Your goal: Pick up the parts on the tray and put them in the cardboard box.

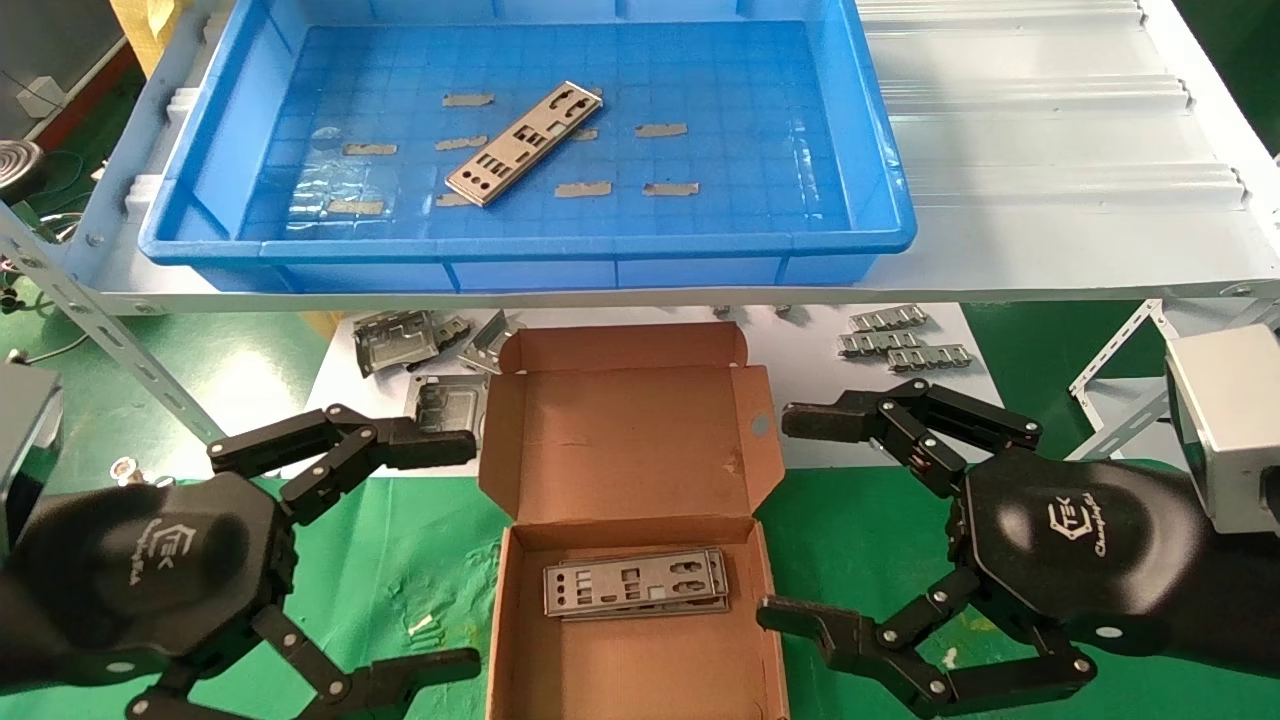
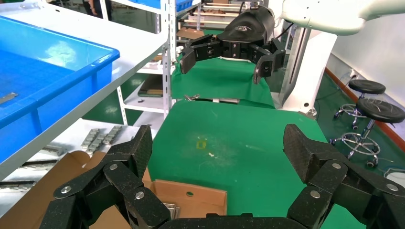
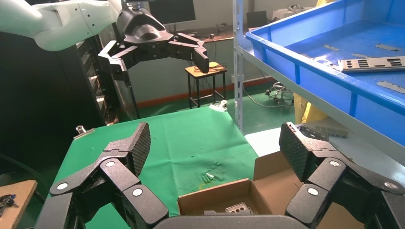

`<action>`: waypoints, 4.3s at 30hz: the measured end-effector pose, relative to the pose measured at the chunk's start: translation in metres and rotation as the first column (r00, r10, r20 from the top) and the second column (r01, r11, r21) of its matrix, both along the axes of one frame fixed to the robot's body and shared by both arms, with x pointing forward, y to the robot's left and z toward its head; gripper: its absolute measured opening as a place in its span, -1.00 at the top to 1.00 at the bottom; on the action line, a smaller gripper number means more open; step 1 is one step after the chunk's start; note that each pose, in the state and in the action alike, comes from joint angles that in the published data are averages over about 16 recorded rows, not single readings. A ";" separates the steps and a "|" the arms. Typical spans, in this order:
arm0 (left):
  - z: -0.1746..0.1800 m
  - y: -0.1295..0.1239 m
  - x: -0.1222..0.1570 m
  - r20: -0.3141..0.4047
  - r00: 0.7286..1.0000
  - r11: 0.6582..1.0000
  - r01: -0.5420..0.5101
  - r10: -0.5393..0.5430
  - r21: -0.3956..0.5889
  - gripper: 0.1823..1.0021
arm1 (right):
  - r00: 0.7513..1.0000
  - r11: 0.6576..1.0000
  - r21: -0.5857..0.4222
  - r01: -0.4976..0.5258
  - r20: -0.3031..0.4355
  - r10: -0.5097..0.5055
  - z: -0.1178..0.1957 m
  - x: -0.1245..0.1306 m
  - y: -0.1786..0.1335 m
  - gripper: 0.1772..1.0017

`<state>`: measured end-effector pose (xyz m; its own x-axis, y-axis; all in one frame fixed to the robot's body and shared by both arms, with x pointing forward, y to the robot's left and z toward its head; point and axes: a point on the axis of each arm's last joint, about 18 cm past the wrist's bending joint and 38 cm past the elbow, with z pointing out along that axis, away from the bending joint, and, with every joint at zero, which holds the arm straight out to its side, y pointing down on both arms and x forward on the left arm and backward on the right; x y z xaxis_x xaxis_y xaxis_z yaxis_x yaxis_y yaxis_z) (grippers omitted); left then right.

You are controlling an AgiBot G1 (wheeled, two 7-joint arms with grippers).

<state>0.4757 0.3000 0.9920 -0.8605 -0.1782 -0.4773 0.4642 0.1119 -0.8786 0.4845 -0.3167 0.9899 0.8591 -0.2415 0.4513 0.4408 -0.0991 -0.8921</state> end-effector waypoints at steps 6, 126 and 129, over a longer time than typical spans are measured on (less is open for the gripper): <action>0.000 0.000 0.000 0.000 1.000 1.000 0.000 0.000 0.000 -1.00 | 1.000 1.000 0.000 0.000 0.000 0.000 0.000 0.000 0.000 -0.99; 0.185 -0.084 0.241 -0.058 0.761 0.754 -0.648 0.646 -0.108 -1.00 | 1.000 1.000 0.000 0.000 0.000 0.000 0.000 0.000 0.000 0.34; 0.184 -0.084 0.241 -0.079 0.762 0.755 -0.647 0.642 -0.108 -1.00 | 1.000 1.000 0.000 0.000 0.000 0.000 0.000 0.000 0.000 0.20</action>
